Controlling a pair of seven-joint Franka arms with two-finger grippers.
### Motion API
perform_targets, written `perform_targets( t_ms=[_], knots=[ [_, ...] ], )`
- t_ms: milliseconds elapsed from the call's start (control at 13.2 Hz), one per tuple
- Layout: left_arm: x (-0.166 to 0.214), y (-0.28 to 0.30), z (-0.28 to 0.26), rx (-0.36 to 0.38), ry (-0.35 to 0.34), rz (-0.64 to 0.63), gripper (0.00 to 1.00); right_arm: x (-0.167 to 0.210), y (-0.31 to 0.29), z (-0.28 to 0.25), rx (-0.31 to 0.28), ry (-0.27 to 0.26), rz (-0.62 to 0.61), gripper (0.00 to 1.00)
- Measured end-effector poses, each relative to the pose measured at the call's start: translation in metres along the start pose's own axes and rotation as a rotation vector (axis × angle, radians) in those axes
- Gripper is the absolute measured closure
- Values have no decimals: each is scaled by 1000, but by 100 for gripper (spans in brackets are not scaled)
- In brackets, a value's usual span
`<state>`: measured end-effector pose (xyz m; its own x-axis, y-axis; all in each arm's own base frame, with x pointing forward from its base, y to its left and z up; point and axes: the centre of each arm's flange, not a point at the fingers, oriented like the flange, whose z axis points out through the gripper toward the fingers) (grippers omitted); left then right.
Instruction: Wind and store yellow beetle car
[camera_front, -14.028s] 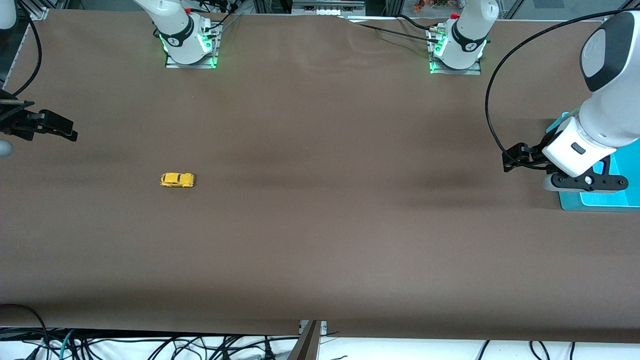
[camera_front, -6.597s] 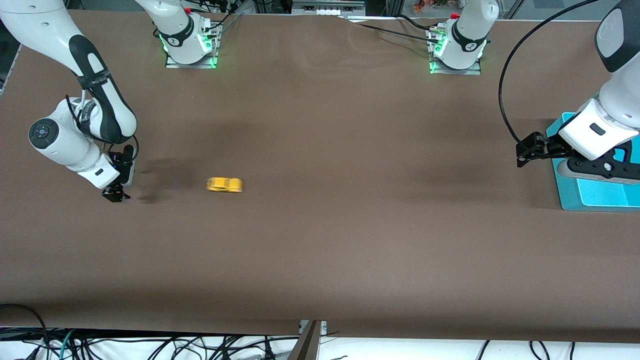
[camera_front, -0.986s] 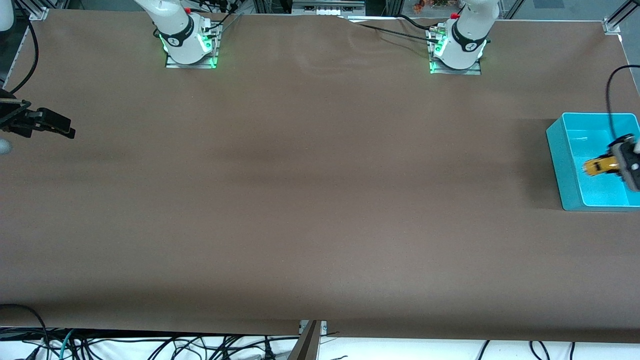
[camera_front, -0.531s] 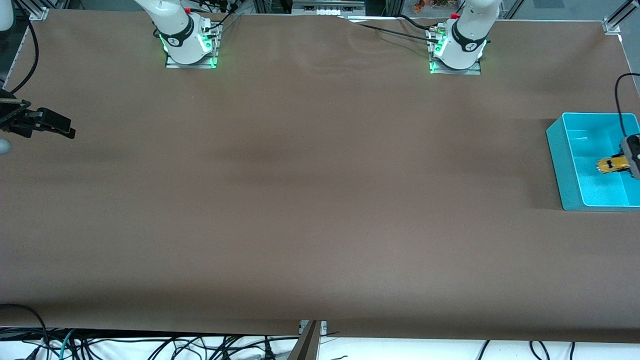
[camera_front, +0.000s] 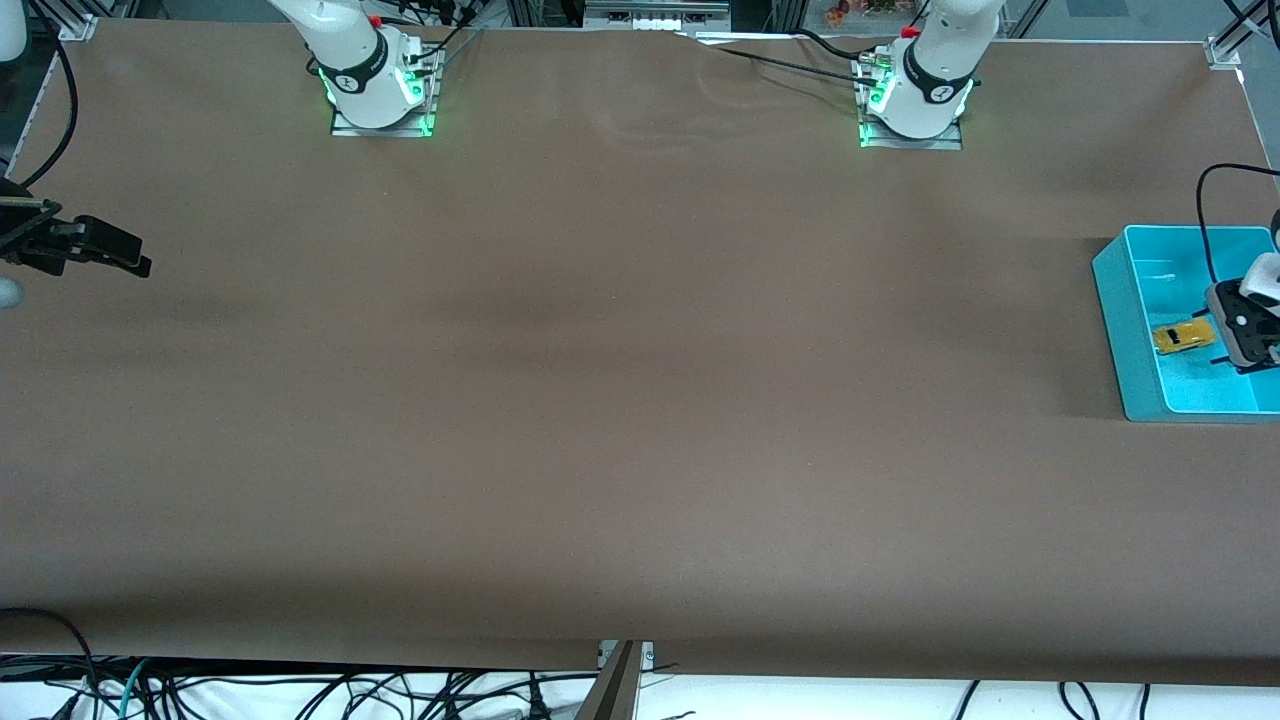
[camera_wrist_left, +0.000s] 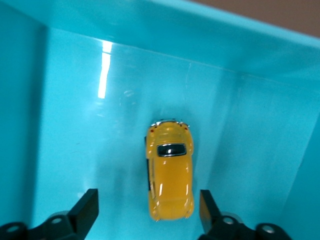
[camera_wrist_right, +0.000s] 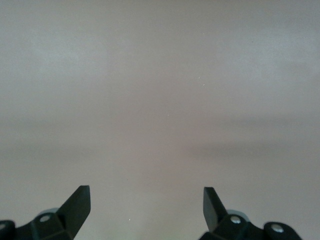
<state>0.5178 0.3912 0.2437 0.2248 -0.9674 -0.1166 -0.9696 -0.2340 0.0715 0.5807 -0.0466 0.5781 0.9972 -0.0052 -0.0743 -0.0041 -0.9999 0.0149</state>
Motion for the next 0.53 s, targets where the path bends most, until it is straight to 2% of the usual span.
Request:
perform_targets(
  t_ms=[76, 303, 531],
  knots=[
    [8, -8, -29, -4, 12, -20, 0, 0, 0, 0, 0, 0, 0, 0],
    [52, -36, -140, -20, 43, -136, 0, 0, 0, 0, 1, 0, 0, 0],
    [109, -49, -189, -67, 124, -328, 0, 0, 0, 0, 1, 0, 0, 0]
  ],
)
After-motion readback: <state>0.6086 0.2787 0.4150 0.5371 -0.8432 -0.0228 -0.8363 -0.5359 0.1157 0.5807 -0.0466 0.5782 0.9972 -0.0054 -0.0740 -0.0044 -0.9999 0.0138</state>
